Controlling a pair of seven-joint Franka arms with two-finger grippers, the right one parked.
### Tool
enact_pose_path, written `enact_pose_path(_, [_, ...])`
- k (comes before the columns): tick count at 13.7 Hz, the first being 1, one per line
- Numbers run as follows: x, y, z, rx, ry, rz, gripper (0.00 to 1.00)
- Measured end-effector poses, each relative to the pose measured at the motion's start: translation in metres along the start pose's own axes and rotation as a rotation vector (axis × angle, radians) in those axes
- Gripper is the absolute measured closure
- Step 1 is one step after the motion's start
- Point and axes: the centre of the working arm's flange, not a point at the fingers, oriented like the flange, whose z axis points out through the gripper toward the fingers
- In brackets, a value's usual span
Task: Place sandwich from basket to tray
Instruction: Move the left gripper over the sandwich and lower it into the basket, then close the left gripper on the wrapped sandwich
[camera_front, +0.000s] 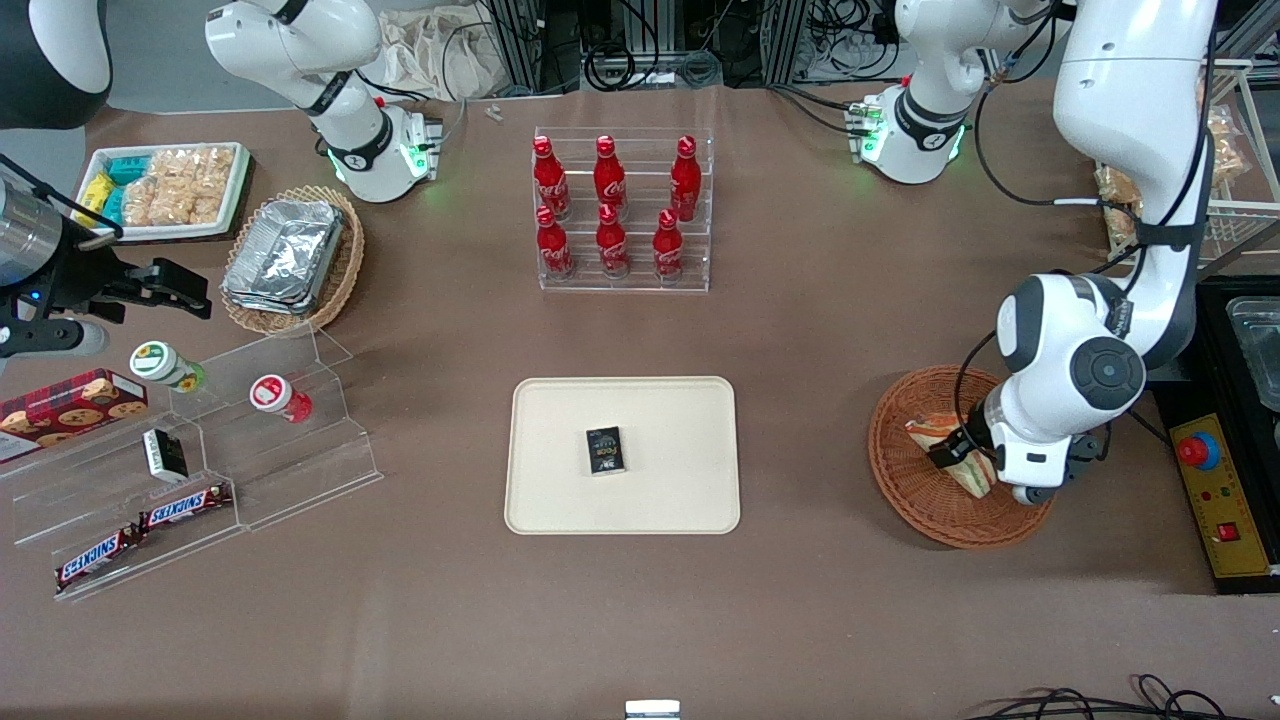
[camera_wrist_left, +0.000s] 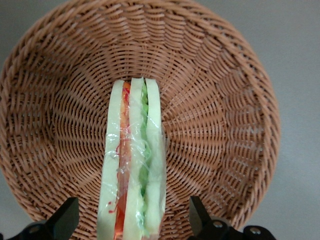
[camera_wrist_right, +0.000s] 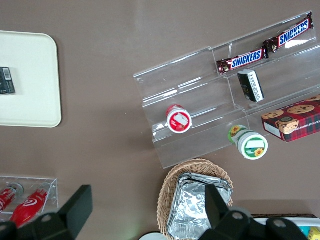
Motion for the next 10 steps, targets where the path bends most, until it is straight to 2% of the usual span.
enact_pose_path(4, [0.001, -0.001, 0.014, 0.01, -0.007, -0.01, 0.0])
enact_pose_path(10, [0.002, 0.0, 0.034, 0.025, 0.007, -0.002, 0.01])
